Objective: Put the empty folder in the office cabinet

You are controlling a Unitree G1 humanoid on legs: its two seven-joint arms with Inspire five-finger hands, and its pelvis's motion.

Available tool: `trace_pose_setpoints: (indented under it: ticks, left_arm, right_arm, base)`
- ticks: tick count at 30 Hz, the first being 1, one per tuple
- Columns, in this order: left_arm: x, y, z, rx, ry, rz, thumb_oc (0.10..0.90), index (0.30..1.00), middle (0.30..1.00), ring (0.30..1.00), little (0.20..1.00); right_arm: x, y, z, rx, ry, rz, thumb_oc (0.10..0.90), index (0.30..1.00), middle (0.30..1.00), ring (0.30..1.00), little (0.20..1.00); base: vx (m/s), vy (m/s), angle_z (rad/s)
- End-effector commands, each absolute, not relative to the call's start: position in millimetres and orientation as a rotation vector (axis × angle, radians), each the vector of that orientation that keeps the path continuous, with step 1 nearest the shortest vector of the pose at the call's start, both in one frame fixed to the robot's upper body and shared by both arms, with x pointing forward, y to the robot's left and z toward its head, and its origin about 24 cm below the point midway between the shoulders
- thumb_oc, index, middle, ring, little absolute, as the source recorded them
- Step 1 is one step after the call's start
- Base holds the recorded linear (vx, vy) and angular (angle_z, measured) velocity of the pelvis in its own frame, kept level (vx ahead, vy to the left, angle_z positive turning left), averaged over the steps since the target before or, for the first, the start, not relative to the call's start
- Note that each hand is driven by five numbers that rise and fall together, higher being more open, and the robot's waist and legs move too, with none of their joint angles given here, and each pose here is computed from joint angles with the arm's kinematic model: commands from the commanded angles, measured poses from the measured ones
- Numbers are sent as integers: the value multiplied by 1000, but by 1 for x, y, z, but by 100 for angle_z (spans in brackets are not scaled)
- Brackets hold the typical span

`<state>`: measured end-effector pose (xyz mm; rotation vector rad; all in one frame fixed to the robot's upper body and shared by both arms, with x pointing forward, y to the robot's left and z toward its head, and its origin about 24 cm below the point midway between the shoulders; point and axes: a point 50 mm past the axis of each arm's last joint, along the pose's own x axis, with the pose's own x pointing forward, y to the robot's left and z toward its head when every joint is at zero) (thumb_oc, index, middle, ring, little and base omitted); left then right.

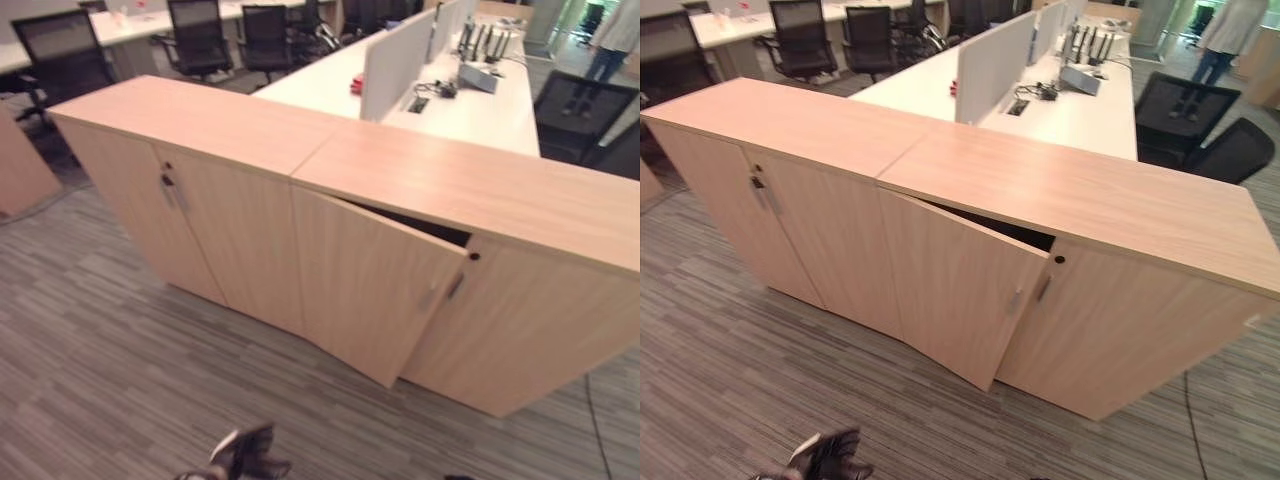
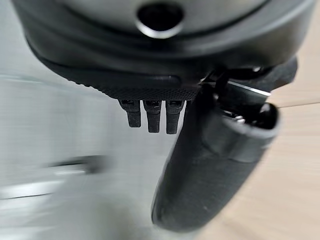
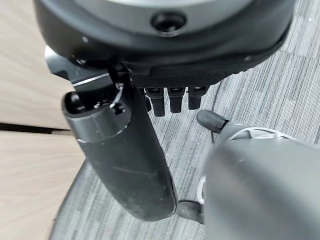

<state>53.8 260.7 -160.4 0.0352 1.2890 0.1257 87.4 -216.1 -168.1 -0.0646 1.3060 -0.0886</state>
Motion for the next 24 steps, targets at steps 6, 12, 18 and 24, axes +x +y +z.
trace_pose_setpoints:
  ticks: [6, 12, 18, 24]
  left_arm:
    - [56, 262, -159, 307, 1246, 107, 800, 900, 900, 900, 900]
    - [42, 271, -159, 261, 1280, 275, 800, 900, 900, 900, 900]
    - [77, 251, -159, 317, 1182, 125, 800, 900, 900, 900, 900]
    - [112, 238, -152, 301, 1064, 74, 800, 900, 900, 900, 900]
  right_arm:
    - [77, -235, -165, -161, 1294, -93, 800, 900, 900, 900, 900]
    - [81, -230, -165, -157, 1257, -93, 800, 900, 900, 900, 900]
    - [97, -229, -162, -212, 1207, -49, 800, 900, 900, 900, 900]
    - [103, -241, -158, -313, 1204, -27, 800, 900, 900, 900, 900]
  base:
    - [58, -116, -20]
    - [61, -148, -5]
    - [47, -115, 1]
    - [-3, -28, -3]
